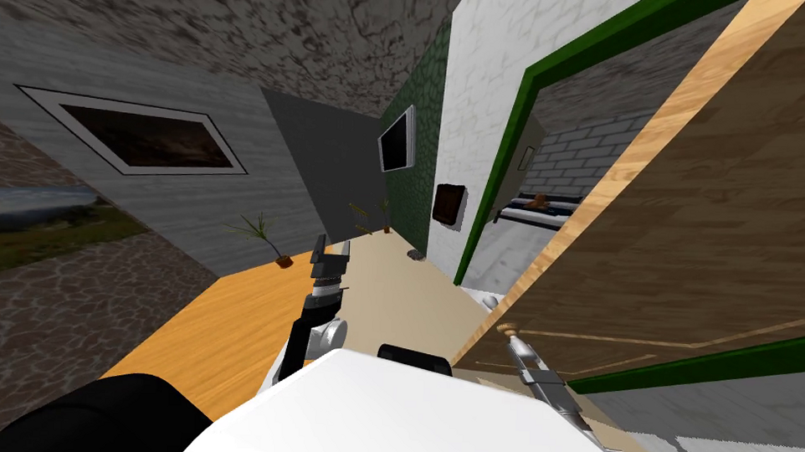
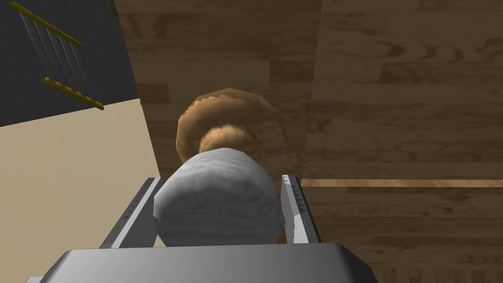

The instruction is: Pull the door open

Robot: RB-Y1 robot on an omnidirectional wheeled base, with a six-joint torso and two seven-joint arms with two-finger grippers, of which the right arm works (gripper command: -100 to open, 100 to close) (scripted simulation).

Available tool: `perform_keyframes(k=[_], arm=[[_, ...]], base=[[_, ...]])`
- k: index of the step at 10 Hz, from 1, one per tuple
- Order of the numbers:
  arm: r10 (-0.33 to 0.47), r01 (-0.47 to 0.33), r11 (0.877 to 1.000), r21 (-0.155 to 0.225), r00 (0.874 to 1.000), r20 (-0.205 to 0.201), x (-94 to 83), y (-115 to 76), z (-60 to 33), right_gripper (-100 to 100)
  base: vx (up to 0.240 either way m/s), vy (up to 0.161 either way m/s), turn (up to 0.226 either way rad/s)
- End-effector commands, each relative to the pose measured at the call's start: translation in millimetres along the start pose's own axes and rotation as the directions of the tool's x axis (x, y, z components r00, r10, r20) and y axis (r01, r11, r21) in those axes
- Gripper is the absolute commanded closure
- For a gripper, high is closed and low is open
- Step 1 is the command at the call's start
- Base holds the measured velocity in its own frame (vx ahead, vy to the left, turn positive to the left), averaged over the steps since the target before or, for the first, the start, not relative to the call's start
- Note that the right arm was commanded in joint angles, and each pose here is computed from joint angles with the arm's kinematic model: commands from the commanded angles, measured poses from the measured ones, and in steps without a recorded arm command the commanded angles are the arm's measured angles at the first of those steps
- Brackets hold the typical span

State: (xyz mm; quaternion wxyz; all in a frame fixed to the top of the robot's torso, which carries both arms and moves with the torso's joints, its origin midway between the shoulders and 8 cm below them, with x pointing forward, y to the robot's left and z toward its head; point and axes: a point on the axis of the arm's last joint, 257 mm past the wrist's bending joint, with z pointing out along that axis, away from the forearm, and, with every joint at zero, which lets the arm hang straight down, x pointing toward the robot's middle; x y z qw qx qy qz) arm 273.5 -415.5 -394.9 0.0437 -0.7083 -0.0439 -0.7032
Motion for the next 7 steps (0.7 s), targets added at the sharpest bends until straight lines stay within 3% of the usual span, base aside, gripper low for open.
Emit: perform_keyframes(k=[1, 5, 7], arm=[[0.001, -0.001, 1.0, 0.005, 1.0, -0.004, 1.4, 0.7, -1.9, 100], [0.0, 0.0, 1.0, 0.016, 1.0, -0.007, 2.8, 1.8, -3.0, 100], [0.003, -0.003, 1.0, 0.02, 1.0, 0.002, 0.1, -0.7, -4.5, 100]], base=[[-0.215, -0.064, 0.138], [-0.191, -0.068, 0.128], [-0.1, -0.033, 0.079]])
